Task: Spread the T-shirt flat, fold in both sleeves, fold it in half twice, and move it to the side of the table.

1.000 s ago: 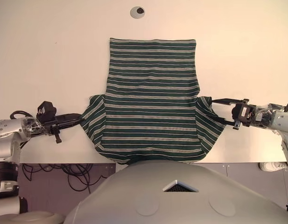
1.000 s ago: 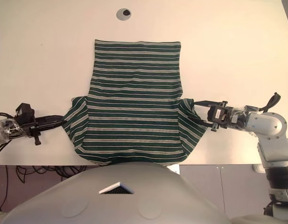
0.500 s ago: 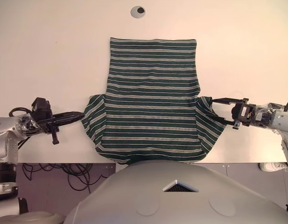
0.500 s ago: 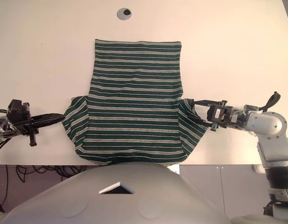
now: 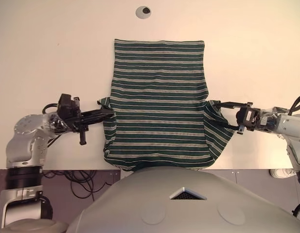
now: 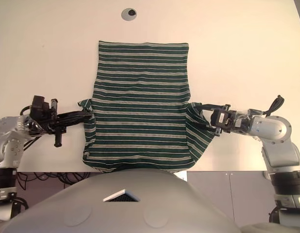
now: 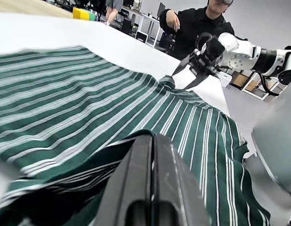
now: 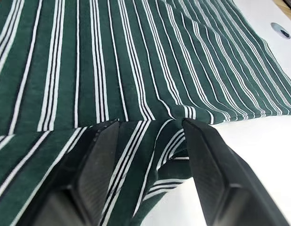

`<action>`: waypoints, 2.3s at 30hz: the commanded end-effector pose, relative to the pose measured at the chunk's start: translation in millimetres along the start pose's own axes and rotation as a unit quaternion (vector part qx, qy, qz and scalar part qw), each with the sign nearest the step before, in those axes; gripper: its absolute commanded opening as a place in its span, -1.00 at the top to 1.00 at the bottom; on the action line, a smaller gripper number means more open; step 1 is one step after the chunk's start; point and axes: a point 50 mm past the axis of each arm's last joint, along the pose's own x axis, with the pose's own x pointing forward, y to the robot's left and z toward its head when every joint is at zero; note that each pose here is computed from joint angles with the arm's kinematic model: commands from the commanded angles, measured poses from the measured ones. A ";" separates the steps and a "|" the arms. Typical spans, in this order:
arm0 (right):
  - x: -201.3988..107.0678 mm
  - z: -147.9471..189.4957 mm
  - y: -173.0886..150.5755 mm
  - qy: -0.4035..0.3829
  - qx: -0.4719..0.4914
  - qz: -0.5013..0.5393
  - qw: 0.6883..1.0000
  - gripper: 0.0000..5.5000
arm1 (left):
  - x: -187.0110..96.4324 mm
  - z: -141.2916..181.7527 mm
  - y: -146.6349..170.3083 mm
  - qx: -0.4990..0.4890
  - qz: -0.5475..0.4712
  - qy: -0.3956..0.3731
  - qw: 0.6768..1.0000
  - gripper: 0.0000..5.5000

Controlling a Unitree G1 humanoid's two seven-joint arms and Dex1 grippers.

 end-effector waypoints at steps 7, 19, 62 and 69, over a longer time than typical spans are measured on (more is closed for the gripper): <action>6.9 3.7 3.1 -0.018 0.003 0.002 1.000 0.11 | 36.3 -26.0 5.1 -0.010 -0.033 0.000 0.999 0.99; 15.5 0.0 -11.3 -0.038 0.004 -0.040 0.998 0.11 | 68.4 -9.7 -2.4 0.035 -0.079 -0.005 0.996 0.86; 93.8 -0.1 -122.6 -0.026 -0.014 -0.276 0.961 0.11 | 91.6 78.2 128.9 0.322 0.287 -0.033 0.902 0.34; 45.2 27.1 -117.8 -0.155 0.000 -0.379 0.912 0.11 | 78.1 81.1 98.0 0.330 0.283 -0.100 0.895 0.34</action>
